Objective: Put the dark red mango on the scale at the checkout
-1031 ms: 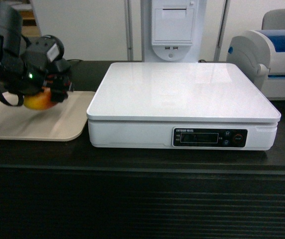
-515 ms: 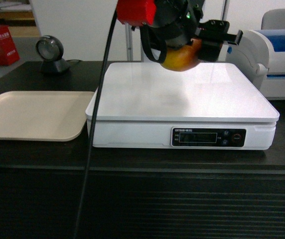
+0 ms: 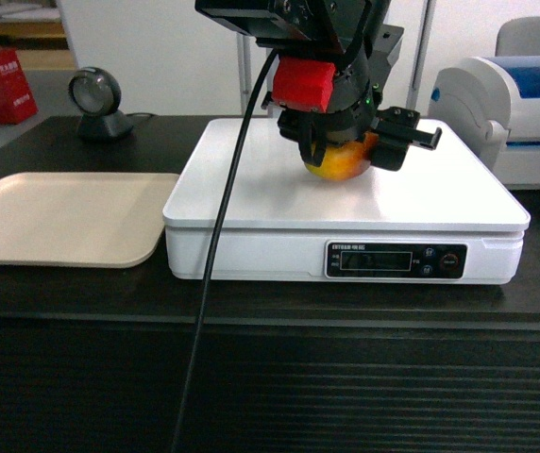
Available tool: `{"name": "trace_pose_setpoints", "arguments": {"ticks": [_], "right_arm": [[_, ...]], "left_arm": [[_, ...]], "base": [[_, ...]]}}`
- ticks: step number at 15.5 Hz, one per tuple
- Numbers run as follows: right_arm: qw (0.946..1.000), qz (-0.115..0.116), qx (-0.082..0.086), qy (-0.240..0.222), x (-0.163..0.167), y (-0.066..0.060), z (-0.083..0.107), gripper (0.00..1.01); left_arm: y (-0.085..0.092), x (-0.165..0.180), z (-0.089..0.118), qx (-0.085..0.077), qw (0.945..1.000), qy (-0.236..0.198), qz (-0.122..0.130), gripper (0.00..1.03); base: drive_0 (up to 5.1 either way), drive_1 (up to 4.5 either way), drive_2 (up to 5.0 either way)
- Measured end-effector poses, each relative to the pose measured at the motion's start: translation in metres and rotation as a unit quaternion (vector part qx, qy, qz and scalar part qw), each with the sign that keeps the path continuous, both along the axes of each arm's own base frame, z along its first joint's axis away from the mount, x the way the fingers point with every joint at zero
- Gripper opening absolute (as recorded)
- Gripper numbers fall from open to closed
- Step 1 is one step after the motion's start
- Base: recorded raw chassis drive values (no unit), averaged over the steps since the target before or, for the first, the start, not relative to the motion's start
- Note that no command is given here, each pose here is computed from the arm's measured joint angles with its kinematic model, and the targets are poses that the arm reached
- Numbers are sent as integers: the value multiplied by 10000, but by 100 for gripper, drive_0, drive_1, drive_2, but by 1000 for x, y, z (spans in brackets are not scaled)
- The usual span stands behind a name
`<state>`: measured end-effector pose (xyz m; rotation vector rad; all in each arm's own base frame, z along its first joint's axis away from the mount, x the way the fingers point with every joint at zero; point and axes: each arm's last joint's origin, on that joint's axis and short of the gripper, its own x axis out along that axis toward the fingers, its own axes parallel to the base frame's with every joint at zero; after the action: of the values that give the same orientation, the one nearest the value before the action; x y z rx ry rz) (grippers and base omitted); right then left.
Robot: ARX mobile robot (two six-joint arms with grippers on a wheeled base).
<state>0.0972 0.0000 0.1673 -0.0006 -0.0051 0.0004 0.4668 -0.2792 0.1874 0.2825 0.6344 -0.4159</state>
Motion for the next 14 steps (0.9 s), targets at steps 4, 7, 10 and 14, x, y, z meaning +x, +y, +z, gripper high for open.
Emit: {"name": "trace_pose_setpoints", "arguments": {"ticks": [4,7,10,14], "right_arm": [[10000,0,0,0,0,0,0,98],[10000,0,-2,0,0,0,0,98],[10000,0,0,0,0,0,0,98],[10000,0,-2,0,0,0,0,98]], "left_arm": [[-3,10,-3,-40,9999,94,115,88],[-6,11,1,-147,9999,-51,56,97],[-4,6,25,-380,9984,-418,-101,98],[30,-29,127,-1358,9764,-1603,-495,98]], "base": [[0,0,0],[0,0,0],[0,0,0],[0,0,0]]}}
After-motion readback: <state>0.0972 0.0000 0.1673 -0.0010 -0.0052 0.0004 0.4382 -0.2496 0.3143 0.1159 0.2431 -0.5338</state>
